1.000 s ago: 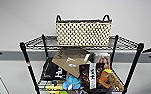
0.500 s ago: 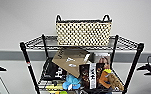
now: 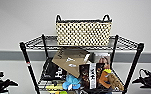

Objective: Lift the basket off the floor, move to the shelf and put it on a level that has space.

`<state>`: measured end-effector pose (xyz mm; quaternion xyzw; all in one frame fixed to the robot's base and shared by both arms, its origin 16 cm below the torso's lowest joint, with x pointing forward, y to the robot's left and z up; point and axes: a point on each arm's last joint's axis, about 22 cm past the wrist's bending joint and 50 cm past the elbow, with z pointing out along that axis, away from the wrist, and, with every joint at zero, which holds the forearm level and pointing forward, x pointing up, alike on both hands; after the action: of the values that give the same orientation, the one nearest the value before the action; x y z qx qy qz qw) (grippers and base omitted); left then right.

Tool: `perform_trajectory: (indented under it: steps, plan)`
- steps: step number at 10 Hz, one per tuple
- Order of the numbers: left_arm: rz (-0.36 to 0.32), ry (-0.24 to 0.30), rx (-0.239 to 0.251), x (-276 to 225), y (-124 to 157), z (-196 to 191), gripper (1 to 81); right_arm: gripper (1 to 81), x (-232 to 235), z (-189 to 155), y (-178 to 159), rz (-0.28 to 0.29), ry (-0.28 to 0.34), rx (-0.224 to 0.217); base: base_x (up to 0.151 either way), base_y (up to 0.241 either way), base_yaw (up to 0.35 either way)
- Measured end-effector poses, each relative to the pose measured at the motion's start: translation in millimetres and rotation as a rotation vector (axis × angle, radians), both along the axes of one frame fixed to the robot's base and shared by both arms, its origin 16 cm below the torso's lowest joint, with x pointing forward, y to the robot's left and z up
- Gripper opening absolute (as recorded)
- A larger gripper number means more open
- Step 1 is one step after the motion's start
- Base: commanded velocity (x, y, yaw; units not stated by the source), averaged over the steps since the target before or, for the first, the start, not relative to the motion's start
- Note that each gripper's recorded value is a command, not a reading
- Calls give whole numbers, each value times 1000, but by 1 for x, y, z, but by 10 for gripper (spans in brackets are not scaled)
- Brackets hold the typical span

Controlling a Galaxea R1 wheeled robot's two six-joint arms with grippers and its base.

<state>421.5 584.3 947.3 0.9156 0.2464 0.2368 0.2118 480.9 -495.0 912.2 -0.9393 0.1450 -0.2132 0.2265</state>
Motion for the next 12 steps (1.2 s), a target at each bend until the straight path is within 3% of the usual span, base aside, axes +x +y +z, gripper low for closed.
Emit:
perform_trajectory:
  steps: [2,5,12]
  plan:
    - [-7,41,-6,-12,-16,-47,811,811,-17,-53,3,-4,54,-11,0,0,0]
    - [-34,86,-31,-30,-52,-112,811,811,-45,-126,41,35,121,6,0,0,0]
    - [-113,173,-95,-109,-145,-245,811,811,-144,-253,96,58,248,38,0,0,0]
